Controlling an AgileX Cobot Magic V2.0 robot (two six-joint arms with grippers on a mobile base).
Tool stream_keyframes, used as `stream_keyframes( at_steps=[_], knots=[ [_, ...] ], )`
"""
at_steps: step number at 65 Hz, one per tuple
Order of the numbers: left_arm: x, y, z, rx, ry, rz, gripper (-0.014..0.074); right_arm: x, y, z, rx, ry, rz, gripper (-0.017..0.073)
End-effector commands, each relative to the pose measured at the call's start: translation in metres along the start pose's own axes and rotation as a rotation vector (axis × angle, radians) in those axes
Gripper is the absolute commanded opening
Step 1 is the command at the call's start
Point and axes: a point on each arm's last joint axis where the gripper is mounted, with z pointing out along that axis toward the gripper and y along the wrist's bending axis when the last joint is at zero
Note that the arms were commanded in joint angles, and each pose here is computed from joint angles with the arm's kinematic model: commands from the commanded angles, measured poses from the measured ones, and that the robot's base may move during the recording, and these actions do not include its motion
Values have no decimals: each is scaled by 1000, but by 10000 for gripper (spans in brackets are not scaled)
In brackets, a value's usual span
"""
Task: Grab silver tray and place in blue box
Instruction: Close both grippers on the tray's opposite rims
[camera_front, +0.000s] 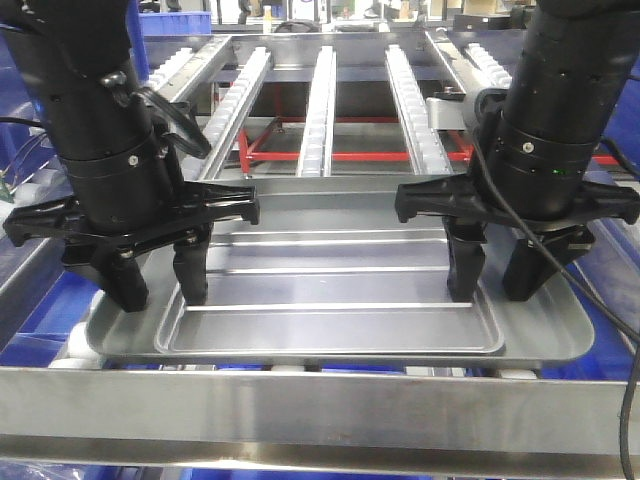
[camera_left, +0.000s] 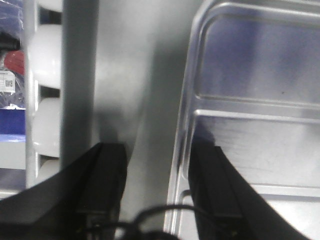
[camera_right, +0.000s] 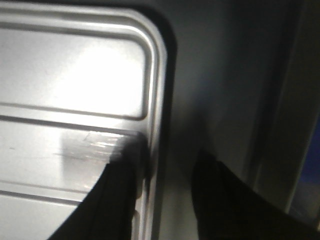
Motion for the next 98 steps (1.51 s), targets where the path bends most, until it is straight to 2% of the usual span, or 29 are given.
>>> stream_keyframes(
  at_steps=[1, 25, 34, 41, 48, 54, 57, 94, 98],
  knots=[
    [-8, -6, -16, 34, -59, 15, 230, -13, 5, -20, -42, -101, -11, 395],
    [-8, -6, -16, 34, -59, 15, 227, -13, 5, -20, -44, -106, -11, 395],
    [-8, -6, -16, 34, -59, 15, 160, -13, 5, -20, -45, -106, -11, 387],
    [-8, -6, -16, 34, -59, 15, 74, -13, 5, -20, -44, -105, -11, 302],
    [-8, -6, -16, 34, -59, 15, -14, -13, 5, -20, -44, -105, -11, 141],
    [-8, -6, -16, 34, -59, 15, -81, -13, 5, -20, -44, -105, -11, 46],
    [-8, -6, -16, 34, -59, 15, -107, -13, 5, -20, -44, -105, -11, 53],
    [-9, -7, -17, 44, -72, 15, -104, -14, 5, -20, -47, -111, -11, 49],
    [-12, -7, -17, 51, -101, 30, -104, -15, 6, -21, -51, -120, -10, 49]
  ],
)
